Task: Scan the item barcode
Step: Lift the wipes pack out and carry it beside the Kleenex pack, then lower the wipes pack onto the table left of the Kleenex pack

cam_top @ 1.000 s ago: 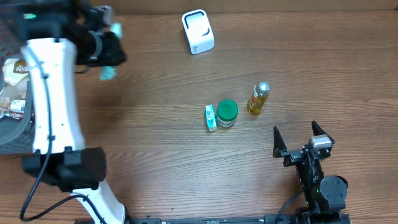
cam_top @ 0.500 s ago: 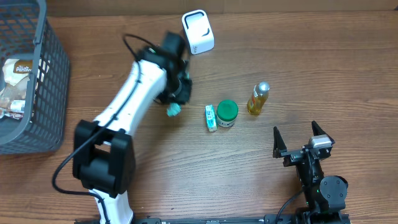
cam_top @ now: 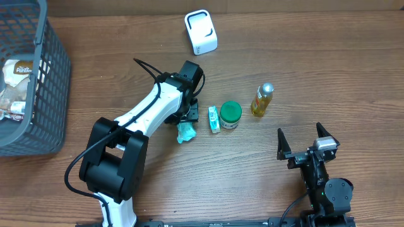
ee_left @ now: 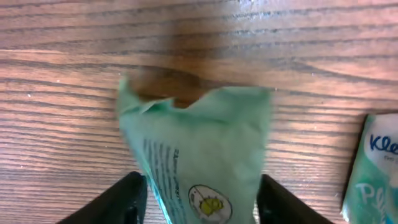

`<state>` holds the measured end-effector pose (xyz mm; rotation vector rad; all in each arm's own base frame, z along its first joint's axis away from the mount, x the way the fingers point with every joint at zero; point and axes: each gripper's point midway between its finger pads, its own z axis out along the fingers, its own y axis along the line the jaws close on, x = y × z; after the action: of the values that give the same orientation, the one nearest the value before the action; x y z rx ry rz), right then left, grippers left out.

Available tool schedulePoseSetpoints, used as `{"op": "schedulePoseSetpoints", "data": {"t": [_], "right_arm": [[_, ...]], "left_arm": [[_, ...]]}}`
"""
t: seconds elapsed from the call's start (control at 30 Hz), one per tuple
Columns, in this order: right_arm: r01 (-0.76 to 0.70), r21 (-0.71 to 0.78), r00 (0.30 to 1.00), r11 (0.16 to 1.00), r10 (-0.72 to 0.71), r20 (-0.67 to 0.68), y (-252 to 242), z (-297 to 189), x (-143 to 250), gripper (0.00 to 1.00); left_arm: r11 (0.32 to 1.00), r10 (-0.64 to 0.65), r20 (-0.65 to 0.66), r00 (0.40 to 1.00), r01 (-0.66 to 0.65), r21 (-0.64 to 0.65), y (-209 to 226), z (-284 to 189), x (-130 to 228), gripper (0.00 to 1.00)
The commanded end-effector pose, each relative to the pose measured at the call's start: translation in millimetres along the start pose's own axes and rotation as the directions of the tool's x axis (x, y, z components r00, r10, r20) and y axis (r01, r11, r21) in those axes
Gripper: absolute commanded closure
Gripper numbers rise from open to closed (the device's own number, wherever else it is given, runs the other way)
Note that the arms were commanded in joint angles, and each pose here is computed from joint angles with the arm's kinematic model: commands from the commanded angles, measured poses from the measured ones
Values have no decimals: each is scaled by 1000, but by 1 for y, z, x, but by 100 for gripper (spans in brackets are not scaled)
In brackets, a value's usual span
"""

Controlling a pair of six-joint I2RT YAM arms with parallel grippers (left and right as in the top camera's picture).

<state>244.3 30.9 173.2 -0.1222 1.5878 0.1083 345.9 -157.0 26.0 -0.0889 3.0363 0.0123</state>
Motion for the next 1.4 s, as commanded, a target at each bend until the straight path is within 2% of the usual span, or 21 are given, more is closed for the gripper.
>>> {"op": "schedulePoseSetpoints", "data": {"t": [0.0, 0.13, 0.4, 0.57, 0.63, 0.67, 0.77, 0.87, 1.2, 1.3, 1.37], "right_arm": [[1, 2, 1000, 1000, -1, 0, -1, 0, 3, 0], [1, 2, 1000, 1000, -1, 0, -1, 0, 3, 0], [1, 2, 1000, 1000, -1, 0, -1, 0, 3, 0], [1, 2, 1000, 1000, -1, 0, -1, 0, 3, 0], [1, 2, 1000, 1000, -1, 0, -1, 0, 3, 0], [1, 2, 1000, 1000, -1, 0, -1, 0, 3, 0], [1, 2, 1000, 1000, -1, 0, -1, 0, 3, 0], [1, 2, 1000, 1000, -1, 0, -1, 0, 3, 0], [1, 2, 1000, 1000, -1, 0, -1, 0, 3, 0], [1, 2, 1000, 1000, -1, 0, -1, 0, 3, 0], [1, 2, 1000, 1000, -1, 0, -1, 0, 3, 0]], "left_arm": [[1000, -27, 24, 999, 27, -13, 5, -5, -2, 40], [1000, -30, 25, 999, 30, 5, 2, -5, -4, 39], [986, -67, -10, 998, 68, 152, -8, -13, -14, 41], [942, -89, -80, 993, 110, 318, -23, -24, -17, 55], [919, -88, -117, 989, 126, 373, -29, -28, -13, 46], [910, -80, -127, 989, 124, 395, -31, -30, -12, 46], [897, -19, -120, 993, 70, 437, -37, -33, -9, 53], [901, -4, -128, 992, 59, 430, -38, -32, -5, 73], [942, -1, -157, 988, 54, 332, -27, -26, 9, 84], [940, 2, -160, 987, 52, 336, -28, -26, 10, 96], [941, 5, -159, 987, 49, 335, -29, -26, 10, 96]]}}
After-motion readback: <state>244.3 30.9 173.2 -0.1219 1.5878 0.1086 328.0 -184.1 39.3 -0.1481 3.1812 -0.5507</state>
